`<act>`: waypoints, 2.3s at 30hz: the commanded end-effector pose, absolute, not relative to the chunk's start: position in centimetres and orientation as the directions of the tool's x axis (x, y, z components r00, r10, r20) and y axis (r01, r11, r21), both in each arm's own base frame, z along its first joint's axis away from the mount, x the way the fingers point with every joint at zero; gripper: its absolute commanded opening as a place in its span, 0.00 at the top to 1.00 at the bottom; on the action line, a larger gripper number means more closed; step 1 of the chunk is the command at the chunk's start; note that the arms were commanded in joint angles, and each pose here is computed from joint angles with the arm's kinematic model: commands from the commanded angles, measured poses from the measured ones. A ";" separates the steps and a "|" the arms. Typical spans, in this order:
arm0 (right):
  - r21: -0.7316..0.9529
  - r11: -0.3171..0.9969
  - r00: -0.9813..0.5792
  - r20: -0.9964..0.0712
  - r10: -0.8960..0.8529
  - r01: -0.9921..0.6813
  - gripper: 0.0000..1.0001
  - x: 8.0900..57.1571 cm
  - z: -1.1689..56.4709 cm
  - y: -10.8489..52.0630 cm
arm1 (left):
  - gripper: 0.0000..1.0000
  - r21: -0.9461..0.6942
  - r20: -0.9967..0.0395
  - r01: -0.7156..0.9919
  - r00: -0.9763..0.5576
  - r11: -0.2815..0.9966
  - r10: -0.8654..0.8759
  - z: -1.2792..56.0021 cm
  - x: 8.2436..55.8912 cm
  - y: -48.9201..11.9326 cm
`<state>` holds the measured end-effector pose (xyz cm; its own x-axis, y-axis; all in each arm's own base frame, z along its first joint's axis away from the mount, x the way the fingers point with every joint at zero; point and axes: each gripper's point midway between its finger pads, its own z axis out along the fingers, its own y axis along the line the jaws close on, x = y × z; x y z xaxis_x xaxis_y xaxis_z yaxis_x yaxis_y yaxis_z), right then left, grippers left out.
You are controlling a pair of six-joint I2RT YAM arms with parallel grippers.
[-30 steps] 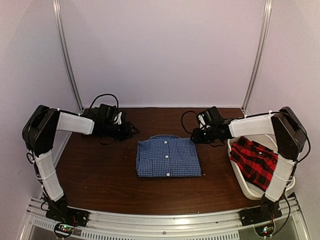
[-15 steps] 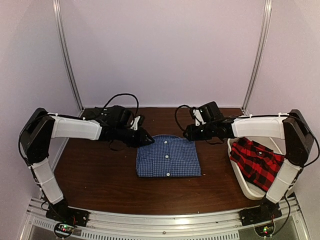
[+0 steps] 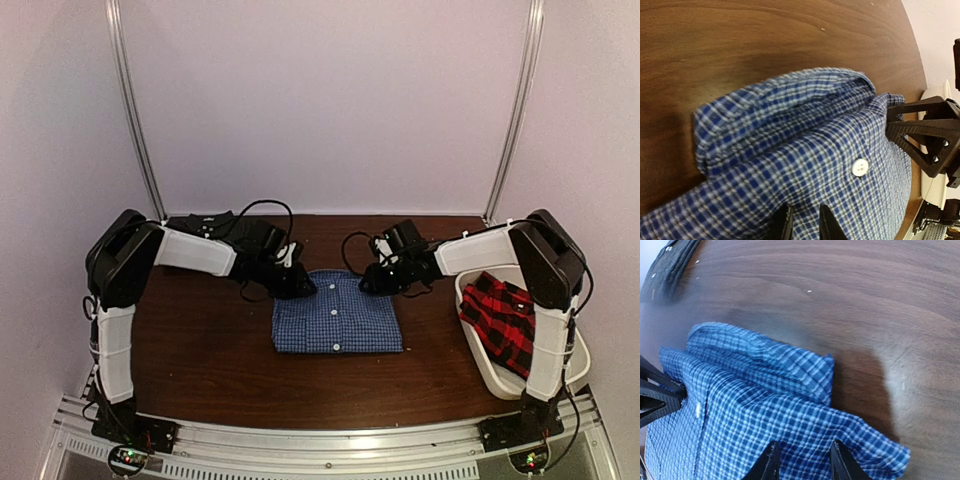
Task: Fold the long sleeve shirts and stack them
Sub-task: Smooth out the square-folded shirt at the center of the board, then pick up the square-folded shirt from the center of the board.
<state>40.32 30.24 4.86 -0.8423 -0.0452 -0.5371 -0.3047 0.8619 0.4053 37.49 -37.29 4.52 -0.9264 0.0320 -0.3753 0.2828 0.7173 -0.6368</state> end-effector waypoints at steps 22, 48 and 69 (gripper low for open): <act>0.347 0.890 -0.780 -0.626 -0.015 -0.295 0.55 41.4 11.2 28.0 | 0.74 -0.551 -0.476 0.275 -0.879 0.788 -0.026 11.2 36.7 -31.3; 0.420 0.848 -0.872 -0.480 -0.096 -0.324 0.53 25.7 6.5 27.1 | 0.72 -0.558 -0.247 0.220 -0.965 0.800 0.092 4.5 23.0 -31.3; 0.401 0.865 -0.910 -0.391 -0.137 -0.302 0.65 21.8 2.0 24.7 | 0.57 -0.564 -0.323 0.137 -0.944 0.814 -0.065 4.3 29.5 -28.4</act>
<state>22.23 24.63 2.50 -0.9085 -0.1398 -0.3938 -0.3043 0.8672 0.3942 28.23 -27.43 4.45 -0.9549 -0.0578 -0.2913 0.1079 0.8464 -0.5215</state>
